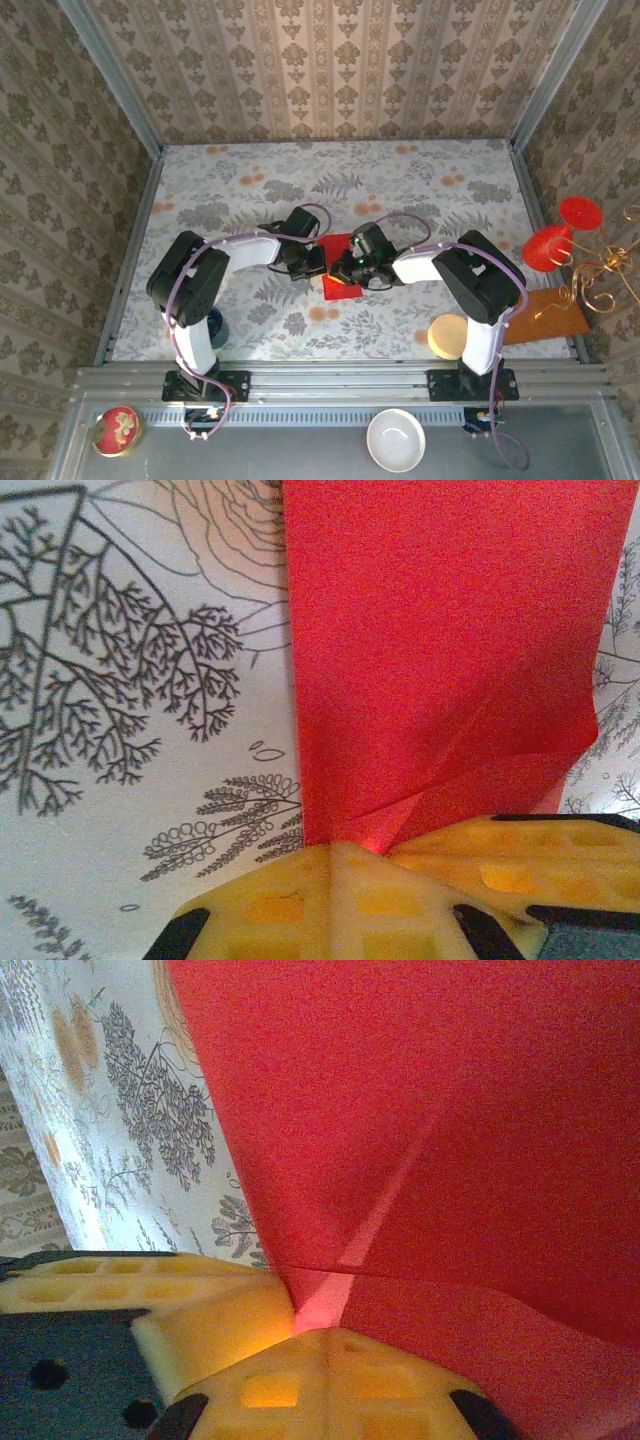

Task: Fold a paper plane with a square sheet of paper (pick it up from the middle)
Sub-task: Fold the triangle a second time at the center of the table.

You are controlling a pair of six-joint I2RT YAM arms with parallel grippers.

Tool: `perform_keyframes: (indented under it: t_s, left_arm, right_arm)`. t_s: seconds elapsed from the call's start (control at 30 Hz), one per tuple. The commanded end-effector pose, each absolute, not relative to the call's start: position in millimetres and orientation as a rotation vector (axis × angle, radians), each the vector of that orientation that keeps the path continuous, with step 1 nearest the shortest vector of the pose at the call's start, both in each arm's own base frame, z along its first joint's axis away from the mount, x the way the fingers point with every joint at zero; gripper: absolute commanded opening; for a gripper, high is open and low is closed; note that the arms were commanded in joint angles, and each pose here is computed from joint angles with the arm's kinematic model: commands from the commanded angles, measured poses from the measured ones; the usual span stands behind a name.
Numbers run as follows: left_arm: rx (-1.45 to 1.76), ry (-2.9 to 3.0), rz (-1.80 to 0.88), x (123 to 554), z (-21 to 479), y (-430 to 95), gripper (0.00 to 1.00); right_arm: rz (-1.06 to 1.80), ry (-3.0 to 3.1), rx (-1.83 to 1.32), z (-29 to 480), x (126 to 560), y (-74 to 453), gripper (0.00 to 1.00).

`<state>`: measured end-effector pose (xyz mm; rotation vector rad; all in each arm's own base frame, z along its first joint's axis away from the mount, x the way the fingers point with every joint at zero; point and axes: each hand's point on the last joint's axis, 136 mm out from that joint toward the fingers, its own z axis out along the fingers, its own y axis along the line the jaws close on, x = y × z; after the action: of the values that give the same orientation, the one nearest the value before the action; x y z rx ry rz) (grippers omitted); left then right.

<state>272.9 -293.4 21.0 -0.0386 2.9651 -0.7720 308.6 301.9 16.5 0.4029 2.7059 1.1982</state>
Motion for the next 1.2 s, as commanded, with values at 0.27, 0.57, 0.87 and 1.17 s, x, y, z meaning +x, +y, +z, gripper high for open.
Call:
perform_keyframes:
  t_s: [0.27, 0.57, 0.87, 1.17]
  left_arm:
    - [-0.007, 3.03, -0.603, 267, 6, -278, 0.0]
    - [0.005, 3.026, -0.61, 271, 7, -280, 0.0]
    - [0.014, 3.034, -0.612, 271, 6, -281, 0.0]
    - [0.02, 3.006, -0.622, 279, 16, -281, 0.0]
  right_arm:
    - [1.175, 2.679, 0.298, 43, 310, 285, 0.0]
    - [1.181, 2.727, 0.265, 30, 306, 283, 0.0]
    - [1.156, 2.773, 0.261, 17, 305, 284, 0.0]
    - [0.944, 2.868, 0.403, -21, 293, 254, 0.0]
